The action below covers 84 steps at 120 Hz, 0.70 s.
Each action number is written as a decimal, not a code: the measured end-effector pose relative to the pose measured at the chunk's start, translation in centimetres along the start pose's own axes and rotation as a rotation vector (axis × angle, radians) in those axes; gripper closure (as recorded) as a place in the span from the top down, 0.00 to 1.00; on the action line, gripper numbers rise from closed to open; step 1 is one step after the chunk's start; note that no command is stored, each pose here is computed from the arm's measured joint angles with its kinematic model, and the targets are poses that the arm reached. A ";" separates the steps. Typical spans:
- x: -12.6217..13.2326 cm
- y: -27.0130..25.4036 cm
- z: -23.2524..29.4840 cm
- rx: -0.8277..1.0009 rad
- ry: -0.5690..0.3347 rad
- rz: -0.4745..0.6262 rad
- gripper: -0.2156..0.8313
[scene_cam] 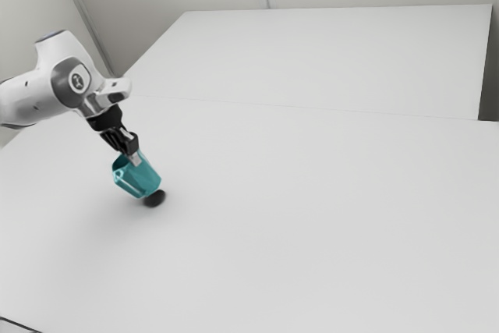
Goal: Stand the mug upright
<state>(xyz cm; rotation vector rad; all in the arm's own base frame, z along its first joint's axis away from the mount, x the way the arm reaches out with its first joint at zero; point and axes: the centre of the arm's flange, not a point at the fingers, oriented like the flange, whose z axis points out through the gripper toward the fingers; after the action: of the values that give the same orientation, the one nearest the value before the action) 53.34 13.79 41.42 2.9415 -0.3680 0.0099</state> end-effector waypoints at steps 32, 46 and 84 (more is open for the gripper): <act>-1.1 -2.6 0.8 -0.009 -0.015 -0.141 0.04; -0.2 -1.6 1.0 -0.009 -0.019 -0.151 0.04; 2.2 -1.5 2.1 -0.013 -0.032 -0.191 0.04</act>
<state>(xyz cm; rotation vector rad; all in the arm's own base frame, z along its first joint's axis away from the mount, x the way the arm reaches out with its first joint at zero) 55.85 14.31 39.13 2.9538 -0.0904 -0.0638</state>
